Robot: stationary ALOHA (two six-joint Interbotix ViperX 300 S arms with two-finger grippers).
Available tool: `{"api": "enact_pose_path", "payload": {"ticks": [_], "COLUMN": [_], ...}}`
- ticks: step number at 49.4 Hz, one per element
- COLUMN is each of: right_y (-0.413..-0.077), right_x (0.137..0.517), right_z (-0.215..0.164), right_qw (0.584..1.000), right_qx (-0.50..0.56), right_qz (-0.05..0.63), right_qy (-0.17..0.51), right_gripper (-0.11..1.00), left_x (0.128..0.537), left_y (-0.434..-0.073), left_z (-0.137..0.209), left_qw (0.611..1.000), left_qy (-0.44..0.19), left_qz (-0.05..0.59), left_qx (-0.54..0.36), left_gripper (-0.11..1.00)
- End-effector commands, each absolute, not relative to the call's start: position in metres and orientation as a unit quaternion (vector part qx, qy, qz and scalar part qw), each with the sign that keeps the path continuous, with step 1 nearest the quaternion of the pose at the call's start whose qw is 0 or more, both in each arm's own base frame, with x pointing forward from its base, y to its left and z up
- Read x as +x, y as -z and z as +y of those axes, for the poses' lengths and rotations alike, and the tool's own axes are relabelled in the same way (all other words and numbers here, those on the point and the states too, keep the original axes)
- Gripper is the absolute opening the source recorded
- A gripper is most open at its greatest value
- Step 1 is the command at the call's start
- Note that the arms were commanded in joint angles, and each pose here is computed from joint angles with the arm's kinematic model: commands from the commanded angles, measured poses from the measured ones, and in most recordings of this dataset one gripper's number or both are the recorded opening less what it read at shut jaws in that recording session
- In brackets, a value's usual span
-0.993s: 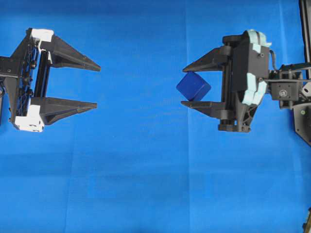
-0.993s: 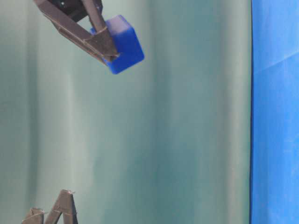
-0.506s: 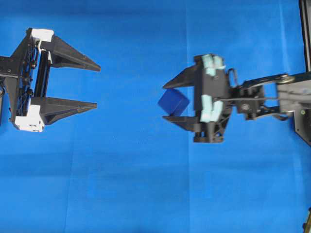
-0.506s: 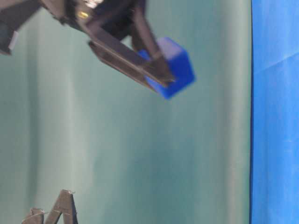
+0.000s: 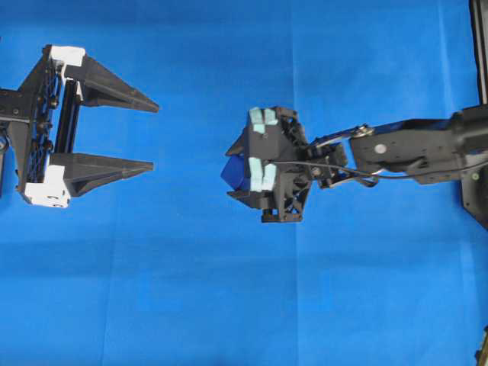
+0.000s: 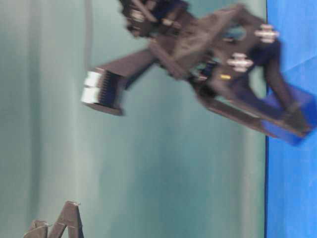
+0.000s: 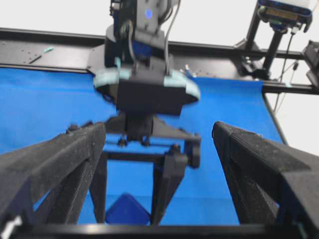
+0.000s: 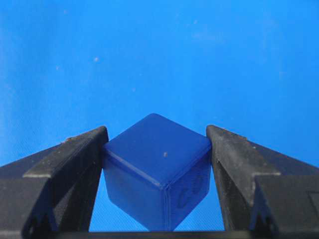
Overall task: Handover the blue block to the right arm after grasping it with the left arm, then place it in the designated position.
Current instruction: 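Move the held cube toward the table center and lower it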
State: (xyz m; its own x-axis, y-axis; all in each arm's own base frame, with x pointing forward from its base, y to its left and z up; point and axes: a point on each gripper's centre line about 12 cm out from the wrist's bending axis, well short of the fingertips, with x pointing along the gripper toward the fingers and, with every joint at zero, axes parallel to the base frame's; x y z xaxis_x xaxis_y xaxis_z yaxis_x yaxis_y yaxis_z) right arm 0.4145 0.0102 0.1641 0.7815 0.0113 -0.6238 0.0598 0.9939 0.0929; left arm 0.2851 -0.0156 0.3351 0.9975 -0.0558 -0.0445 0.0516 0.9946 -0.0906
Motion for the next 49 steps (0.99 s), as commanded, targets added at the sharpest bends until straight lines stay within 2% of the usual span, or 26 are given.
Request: {"api": "enact_pose_path", "payload": {"ticks": [1, 23, 49], "right_y": [-0.174, -0.143, -0.133], "right_x": [0.426, 0.448, 0.45], "right_z": [0.011, 0.004, 0.006], "right_qw": [0.951, 0.949, 0.949], "right_qx": [0.062, 0.073, 0.078], "right_qz": [0.304, 0.307, 0.305], "right_qy": [0.005, 0.0, -0.01], "right_gripper": [0.56, 0.56, 0.56], "left_x": [0.286, 0.286, 0.286], "left_y": [-0.345, -0.345, -0.345], "left_z": [-0.017, -0.017, -0.017], "left_qw": [0.999, 0.999, 0.999], "left_qy": [0.029, 0.029, 0.029], "left_qz": [0.007, 0.007, 0.007], "left_qx": [-0.044, -0.044, -0.044], "left_gripper": [0.93, 0.93, 0.93]}}
